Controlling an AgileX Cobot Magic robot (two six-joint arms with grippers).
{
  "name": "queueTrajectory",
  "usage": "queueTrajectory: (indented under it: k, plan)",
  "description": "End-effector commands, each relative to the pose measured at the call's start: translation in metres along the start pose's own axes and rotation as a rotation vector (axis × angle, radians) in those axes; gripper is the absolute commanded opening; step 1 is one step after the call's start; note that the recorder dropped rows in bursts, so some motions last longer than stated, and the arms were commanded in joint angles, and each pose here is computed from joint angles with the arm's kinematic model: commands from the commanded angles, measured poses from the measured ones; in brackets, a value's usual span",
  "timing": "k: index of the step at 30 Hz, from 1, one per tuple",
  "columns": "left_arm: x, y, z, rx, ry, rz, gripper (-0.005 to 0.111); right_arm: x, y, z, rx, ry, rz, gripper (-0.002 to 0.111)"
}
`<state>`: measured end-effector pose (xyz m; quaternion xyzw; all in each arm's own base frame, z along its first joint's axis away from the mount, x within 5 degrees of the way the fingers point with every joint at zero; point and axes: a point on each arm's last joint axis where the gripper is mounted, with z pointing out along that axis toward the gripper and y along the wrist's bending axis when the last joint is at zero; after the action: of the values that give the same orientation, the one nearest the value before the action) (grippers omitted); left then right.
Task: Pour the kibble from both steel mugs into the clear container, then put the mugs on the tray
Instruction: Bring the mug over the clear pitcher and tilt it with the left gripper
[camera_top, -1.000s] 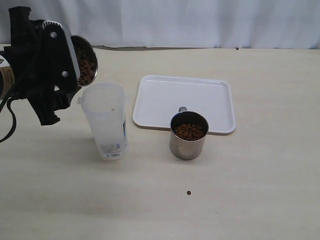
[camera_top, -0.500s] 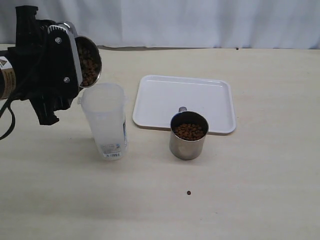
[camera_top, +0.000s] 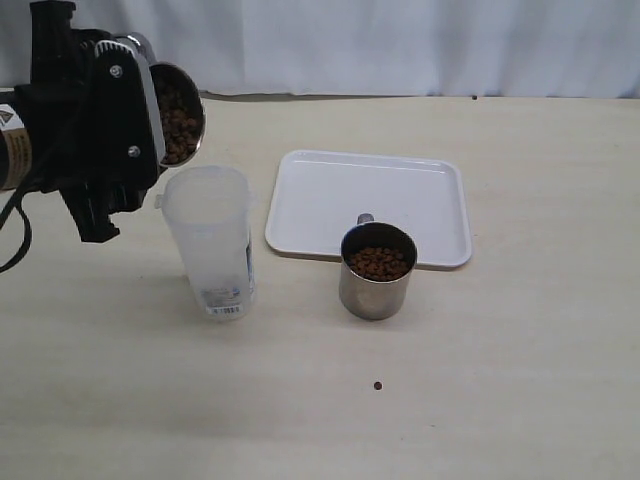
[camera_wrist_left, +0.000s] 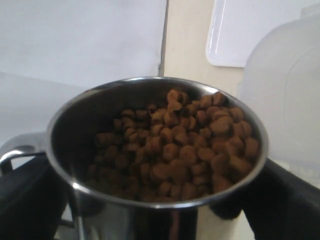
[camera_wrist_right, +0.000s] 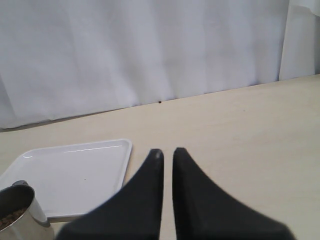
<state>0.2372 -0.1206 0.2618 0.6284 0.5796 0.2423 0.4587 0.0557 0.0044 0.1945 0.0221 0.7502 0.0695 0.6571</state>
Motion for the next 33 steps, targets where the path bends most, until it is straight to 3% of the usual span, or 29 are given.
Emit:
queueTrajectory:
  k: [1,17,24,33]
  plan:
    - [0.0,0.004,0.001,-0.02,0.029,-0.013,0.0,0.001,0.0,0.0,-0.004,-0.002,-0.001,0.005]
    - [-0.001,0.001,0.002,0.001,0.018,-0.083,0.0,0.001,0.0,0.0,-0.004,-0.002,-0.001,0.005]
    - [-0.016,-0.004,-0.003,-0.018,0.048,-0.04,0.0,0.001,0.0,0.0,-0.004,-0.002,-0.001,0.005]
    - [-0.014,-0.003,-0.003,-0.034,0.081,-0.014,0.0,0.001,0.0,0.0,-0.004,-0.002,-0.001,0.005]
